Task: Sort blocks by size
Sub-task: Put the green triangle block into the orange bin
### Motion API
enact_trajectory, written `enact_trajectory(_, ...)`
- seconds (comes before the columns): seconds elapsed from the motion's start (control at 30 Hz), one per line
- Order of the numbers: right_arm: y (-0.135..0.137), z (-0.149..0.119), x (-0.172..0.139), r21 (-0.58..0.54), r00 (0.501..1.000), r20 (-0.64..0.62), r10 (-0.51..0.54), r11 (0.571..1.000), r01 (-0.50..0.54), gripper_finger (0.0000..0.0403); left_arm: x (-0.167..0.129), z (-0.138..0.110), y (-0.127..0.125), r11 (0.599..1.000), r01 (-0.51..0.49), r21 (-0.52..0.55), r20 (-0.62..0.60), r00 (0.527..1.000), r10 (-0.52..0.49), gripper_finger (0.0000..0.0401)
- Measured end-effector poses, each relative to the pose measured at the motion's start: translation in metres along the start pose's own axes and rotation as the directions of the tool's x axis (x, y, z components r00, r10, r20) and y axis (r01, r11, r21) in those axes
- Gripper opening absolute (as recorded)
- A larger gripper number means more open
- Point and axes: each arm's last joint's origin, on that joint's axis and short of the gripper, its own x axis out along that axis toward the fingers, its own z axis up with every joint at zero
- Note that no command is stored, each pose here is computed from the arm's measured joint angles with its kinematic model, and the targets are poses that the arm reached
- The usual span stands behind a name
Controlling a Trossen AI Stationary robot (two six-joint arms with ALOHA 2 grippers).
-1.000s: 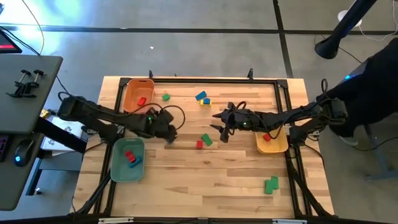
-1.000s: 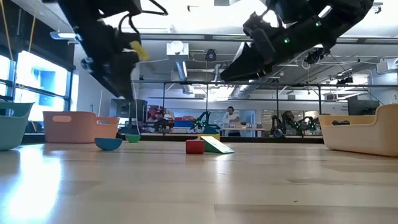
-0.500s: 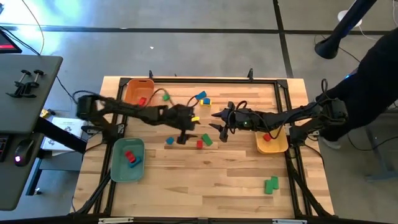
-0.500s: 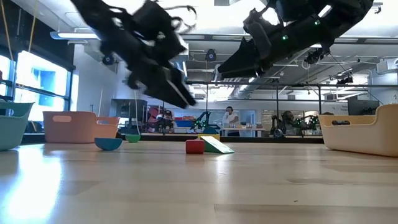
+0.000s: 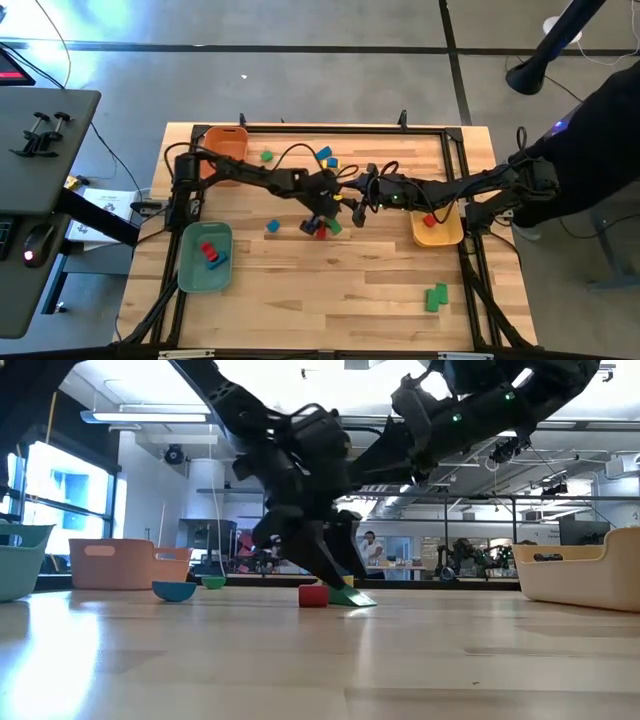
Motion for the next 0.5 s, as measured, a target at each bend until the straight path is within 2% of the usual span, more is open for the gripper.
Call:
enact_trajectory(0.2,0.001,0.0,0.0,-0.001,1.0,-0.001,0.01,1.0,-0.01,0.0215,0.005,-0.008,-0.004,0.998,0.054,-0.015,-0.047,0.997,-0.054,0.0265)
enact_trajectory(0.5,0.004,-0.002,-0.001,-0.009,1.0,-0.013,0.017,1.0,-0.017,0.0215,0.011,-0.013,-0.003,0.997,0.061,-0.052,-0.042,0.997,-0.063,0.0177)
